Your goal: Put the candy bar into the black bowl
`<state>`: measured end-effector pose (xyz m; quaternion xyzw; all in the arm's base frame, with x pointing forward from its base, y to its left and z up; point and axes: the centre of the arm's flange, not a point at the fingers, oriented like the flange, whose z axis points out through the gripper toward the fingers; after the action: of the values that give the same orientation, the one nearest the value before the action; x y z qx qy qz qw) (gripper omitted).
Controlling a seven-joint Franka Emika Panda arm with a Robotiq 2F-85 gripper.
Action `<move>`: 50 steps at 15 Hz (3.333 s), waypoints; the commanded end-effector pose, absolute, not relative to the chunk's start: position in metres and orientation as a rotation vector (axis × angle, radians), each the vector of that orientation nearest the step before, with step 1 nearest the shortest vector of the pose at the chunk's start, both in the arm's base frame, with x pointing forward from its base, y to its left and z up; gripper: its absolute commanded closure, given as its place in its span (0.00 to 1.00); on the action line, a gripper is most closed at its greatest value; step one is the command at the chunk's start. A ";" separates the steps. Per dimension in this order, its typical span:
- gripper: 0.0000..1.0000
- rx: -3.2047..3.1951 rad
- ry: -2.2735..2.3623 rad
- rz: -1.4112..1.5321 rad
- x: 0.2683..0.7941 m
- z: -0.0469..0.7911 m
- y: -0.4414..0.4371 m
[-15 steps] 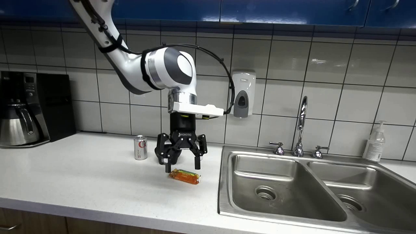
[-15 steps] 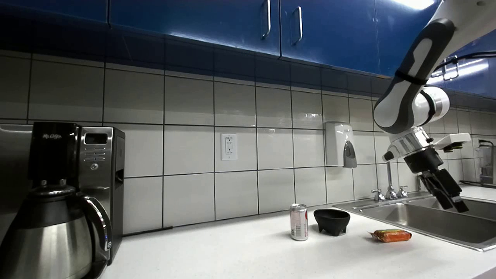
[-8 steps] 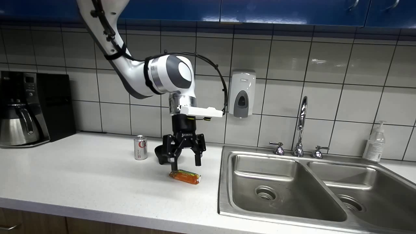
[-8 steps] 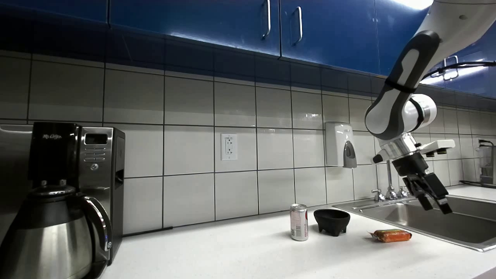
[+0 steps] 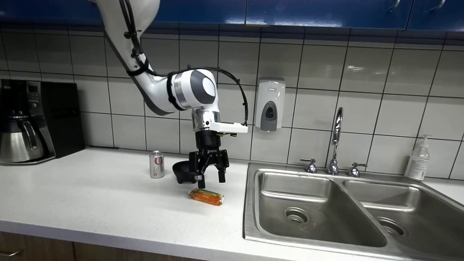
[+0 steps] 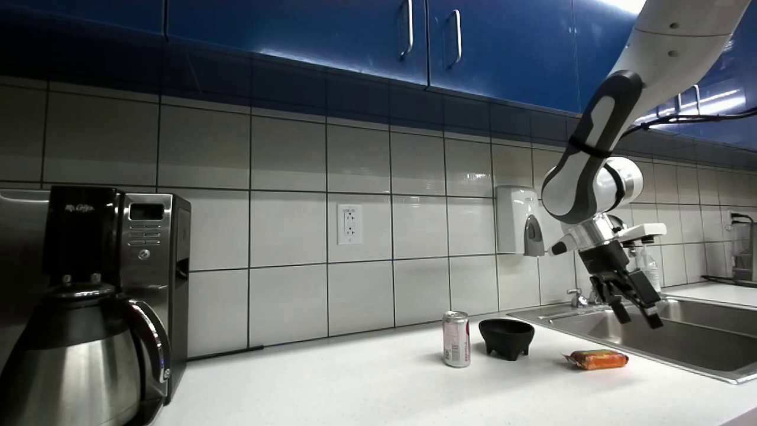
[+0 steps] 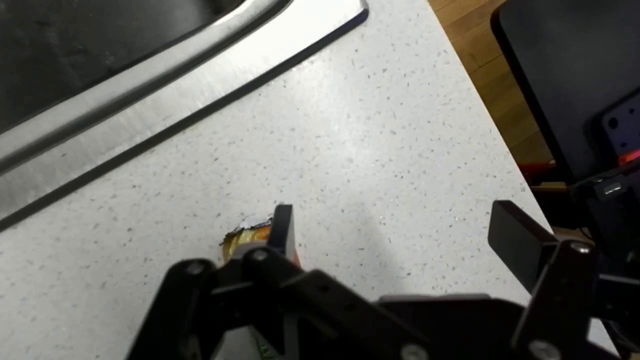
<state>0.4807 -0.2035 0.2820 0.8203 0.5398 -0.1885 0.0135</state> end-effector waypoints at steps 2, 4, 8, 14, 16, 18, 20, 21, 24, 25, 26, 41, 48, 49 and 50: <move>0.00 2.513 1.812 -0.551 0.506 0.267 -0.199; 0.00 2.505 1.847 -0.544 0.510 0.261 -0.197; 0.00 2.489 1.893 -0.545 0.520 0.253 -0.196; 0.00 2.444 1.946 -0.571 0.538 0.236 -0.202; 0.00 2.432 1.962 -0.586 0.544 0.229 -0.202; 0.00 2.421 1.978 -0.594 0.548 0.223 -0.202; 0.00 2.410 1.989 -0.597 0.553 0.221 -0.200; 0.00 2.405 1.993 -0.596 0.555 0.220 -0.199; 0.00 2.397 2.002 -0.594 0.560 0.218 -0.198; 0.00 2.395 2.003 -0.595 0.560 0.217 -0.197; 0.00 2.395 2.004 -0.596 0.561 0.216 -0.197; 0.84 2.413 2.010 -0.595 0.563 0.210 -0.204; 0.84 2.398 1.989 -0.573 0.547 0.223 -0.198; 0.84 2.393 1.989 -0.559 0.543 0.228 -0.196; 0.84 2.389 1.988 -0.547 0.540 0.233 -0.195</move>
<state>0.5554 -0.1991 0.2096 0.7597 0.6220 -0.1889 -0.0169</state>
